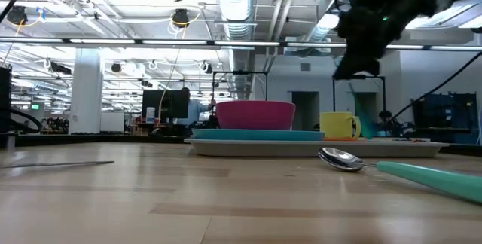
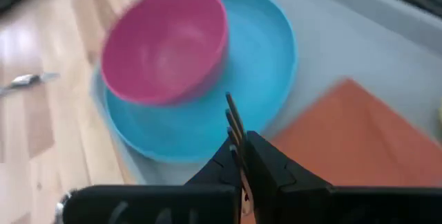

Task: Set up tray
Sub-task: Put the purple fork on top of the orange napkin

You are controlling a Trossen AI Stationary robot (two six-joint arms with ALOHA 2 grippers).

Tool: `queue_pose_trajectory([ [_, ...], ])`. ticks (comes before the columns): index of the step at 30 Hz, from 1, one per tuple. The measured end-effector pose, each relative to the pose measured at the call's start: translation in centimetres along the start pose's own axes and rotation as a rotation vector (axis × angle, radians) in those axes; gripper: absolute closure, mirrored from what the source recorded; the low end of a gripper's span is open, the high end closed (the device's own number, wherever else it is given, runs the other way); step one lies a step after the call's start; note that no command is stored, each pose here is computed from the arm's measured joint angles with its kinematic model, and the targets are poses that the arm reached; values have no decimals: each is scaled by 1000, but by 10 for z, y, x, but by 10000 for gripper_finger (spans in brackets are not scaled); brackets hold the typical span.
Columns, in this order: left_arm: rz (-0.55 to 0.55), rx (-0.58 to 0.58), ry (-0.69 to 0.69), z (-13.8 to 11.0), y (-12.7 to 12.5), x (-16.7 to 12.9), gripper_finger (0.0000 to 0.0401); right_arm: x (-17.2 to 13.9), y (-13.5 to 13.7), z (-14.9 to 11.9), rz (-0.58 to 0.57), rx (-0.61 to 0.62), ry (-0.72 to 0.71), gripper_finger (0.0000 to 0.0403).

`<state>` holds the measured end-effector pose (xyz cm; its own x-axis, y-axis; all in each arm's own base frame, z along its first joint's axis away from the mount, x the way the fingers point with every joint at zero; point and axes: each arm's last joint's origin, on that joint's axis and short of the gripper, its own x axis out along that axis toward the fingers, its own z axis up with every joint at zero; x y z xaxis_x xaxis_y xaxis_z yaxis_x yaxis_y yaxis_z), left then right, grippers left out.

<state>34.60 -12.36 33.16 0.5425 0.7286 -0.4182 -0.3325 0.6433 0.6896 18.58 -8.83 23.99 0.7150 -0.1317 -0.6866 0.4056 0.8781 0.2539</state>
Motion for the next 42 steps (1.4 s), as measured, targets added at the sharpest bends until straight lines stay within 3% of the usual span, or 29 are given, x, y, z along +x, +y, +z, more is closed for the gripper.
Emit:
queue_pose_trajectory([
  [9, -47, -4, 65, -9, 0, 0, 331, 29, -39, 12, 177, -106, 153, 403],
  [18, -62, -45, 77, -10, 0, 0, 331, 65, -78, 24, 214, -17, 198, 401],
  [26, -107, -68, 97, -10, -2, 0, 331, 90, -105, 9, 175, 83, 280, 364],
  [42, -117, -106, 103, -10, -2, 0, 331, 82, -104, 19, 159, 111, 233, 270],
])
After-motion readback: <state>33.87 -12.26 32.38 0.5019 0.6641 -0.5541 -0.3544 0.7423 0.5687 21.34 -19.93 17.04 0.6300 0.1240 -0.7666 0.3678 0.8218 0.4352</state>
